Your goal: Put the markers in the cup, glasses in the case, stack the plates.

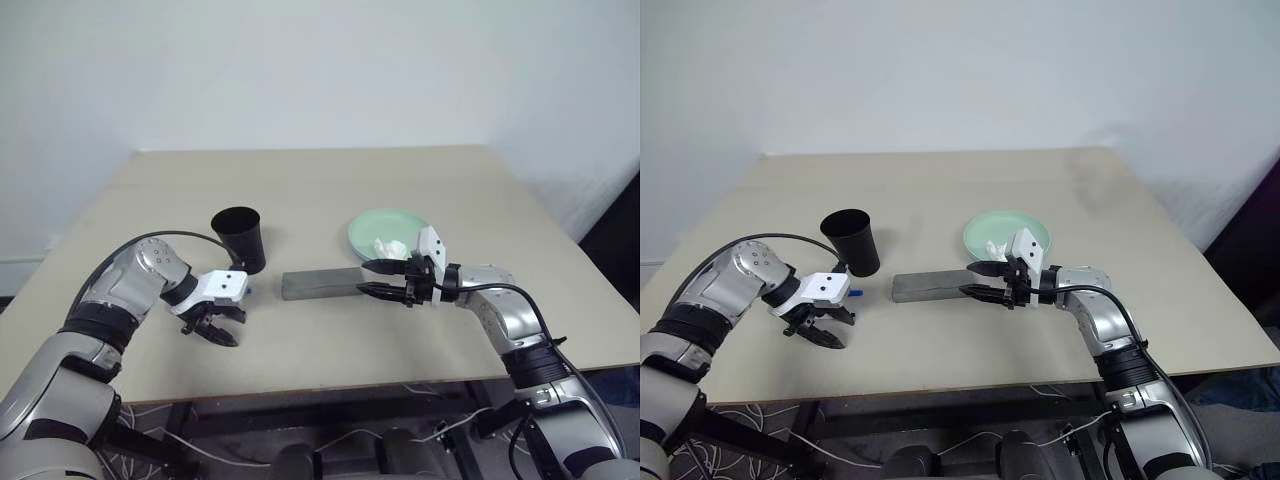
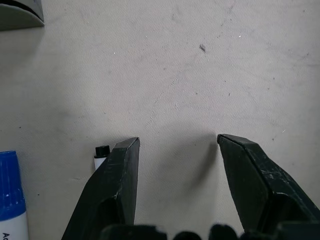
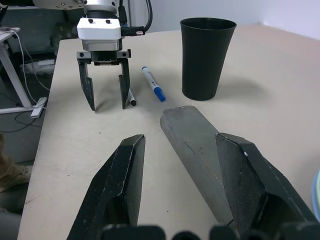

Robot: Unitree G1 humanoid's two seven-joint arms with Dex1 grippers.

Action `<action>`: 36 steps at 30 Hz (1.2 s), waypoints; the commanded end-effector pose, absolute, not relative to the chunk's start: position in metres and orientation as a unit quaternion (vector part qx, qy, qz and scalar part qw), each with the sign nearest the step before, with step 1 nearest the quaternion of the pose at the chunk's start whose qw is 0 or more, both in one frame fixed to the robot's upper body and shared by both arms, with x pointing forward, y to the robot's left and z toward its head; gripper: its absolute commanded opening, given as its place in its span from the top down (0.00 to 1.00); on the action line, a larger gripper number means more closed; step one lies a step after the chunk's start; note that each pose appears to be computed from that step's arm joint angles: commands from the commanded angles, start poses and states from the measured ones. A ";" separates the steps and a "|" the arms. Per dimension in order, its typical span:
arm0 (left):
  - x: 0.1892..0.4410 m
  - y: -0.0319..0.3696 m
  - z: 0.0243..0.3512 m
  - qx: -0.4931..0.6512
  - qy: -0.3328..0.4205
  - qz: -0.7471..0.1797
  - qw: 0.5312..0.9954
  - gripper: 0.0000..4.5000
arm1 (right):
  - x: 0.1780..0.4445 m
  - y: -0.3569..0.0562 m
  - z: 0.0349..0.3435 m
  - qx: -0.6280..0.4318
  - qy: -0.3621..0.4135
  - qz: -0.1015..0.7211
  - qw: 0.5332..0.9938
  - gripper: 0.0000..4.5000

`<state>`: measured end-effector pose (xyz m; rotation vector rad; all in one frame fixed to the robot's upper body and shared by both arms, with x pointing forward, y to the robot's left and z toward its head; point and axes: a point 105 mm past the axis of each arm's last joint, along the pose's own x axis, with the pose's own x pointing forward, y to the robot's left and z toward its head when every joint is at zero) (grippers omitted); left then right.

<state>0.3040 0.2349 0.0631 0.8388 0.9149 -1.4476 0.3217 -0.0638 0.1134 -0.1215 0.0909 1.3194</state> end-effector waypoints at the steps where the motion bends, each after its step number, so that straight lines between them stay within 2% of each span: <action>1: 0.304 0.235 0.065 0.357 0.388 -0.622 0.578 0.41 | 0.323 -0.061 0.128 -0.065 0.014 0.616 0.785 0.46; 7: 0.316 0.238 0.093 0.360 0.365 -0.611 0.604 0.41 | 0.324 -0.061 0.129 -0.066 0.016 0.617 0.784 0.46; 14: 0.328 0.243 0.101 0.371 0.367 -0.596 0.611 0.41 | 0.324 -0.060 0.129 -0.067 0.018 0.621 0.781 0.46; 23: 0.330 0.248 0.077 0.403 0.407 -0.589 0.570 0.41 | 0.324 -0.061 0.128 -0.066 0.019 0.618 0.783 0.46; 29: 0.332 0.249 0.068 0.409 0.417 -0.585 0.563 0.41 | 0.324 -0.064 0.128 -0.065 0.019 0.612 0.788 0.46; 36: 0.333 0.245 0.070 0.407 0.401 -0.593 0.567 0.90 | 0.322 -0.066 0.127 -0.064 0.021 0.608 0.791 0.46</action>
